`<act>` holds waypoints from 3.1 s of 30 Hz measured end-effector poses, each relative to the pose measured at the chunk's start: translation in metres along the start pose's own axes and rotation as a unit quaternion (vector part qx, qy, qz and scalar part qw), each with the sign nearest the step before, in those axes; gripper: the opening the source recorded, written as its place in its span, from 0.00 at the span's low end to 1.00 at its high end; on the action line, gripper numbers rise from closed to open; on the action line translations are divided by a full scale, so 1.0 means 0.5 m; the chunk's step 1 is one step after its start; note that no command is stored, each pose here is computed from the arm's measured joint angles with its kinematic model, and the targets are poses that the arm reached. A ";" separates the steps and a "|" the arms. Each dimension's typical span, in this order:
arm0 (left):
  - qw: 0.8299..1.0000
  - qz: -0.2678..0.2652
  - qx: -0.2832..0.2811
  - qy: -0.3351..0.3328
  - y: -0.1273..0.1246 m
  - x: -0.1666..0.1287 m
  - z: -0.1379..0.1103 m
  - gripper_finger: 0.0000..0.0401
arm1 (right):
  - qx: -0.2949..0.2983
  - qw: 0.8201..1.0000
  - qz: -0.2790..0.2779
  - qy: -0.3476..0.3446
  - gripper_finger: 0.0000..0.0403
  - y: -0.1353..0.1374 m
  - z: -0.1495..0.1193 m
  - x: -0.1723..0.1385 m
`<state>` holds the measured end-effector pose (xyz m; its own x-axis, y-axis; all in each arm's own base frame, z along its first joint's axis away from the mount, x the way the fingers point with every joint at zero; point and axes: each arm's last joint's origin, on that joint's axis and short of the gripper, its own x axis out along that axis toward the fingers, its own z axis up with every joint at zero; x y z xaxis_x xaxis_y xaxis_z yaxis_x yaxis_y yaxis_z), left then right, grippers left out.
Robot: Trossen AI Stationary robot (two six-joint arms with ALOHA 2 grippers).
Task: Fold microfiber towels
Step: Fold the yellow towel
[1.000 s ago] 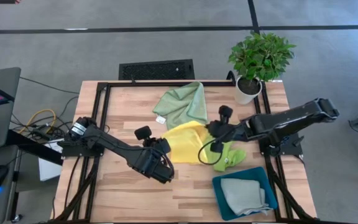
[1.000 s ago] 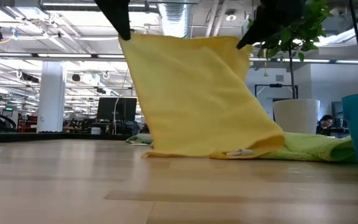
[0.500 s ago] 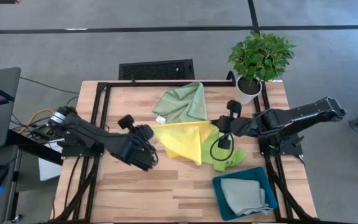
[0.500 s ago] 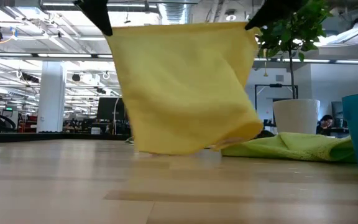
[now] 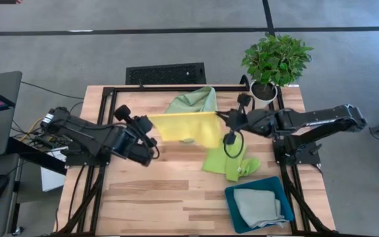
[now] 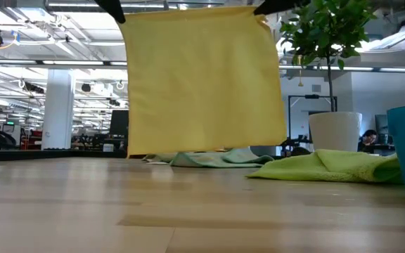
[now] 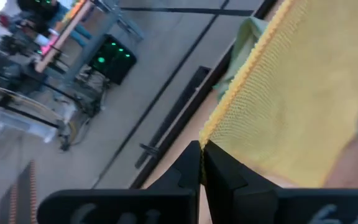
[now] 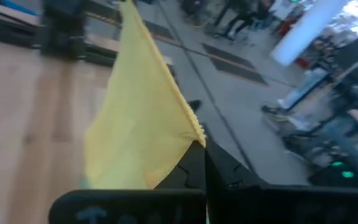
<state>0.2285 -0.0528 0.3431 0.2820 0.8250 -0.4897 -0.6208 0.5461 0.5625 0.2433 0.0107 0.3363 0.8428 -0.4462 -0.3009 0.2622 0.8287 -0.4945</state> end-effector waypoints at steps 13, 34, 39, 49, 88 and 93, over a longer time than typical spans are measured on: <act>0.995 -0.085 -0.015 0.057 -0.022 -0.020 -0.011 0.00 | 0.021 0.994 0.087 0.055 0.02 0.026 -0.026 -0.008; 0.915 -0.372 -0.077 0.134 -0.200 -0.090 -0.146 0.00 | 0.056 0.935 0.292 0.194 0.02 0.249 -0.062 -0.037; 0.897 -0.395 -0.111 0.163 -0.219 -0.089 -0.170 0.00 | 0.065 0.918 0.319 0.226 0.02 0.287 -0.074 -0.031; 0.860 -0.452 -0.137 0.193 -0.257 -0.070 -0.206 0.00 | 0.078 0.903 0.330 0.264 0.02 0.300 -0.091 -0.005; 0.958 -0.199 -0.110 0.175 -0.271 0.109 -0.199 0.02 | 0.069 0.921 0.117 0.364 0.09 0.209 -0.189 0.171; 0.959 -0.198 -0.099 0.178 -0.269 0.117 -0.195 0.11 | 0.067 0.920 0.111 0.369 0.15 0.196 -0.195 0.179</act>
<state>0.2569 -0.0921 0.1738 0.2787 0.4370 -0.8552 -0.6533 0.7389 0.1647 0.2986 0.0193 0.1814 0.3463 -0.3270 -0.8793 0.2197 0.9395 -0.2628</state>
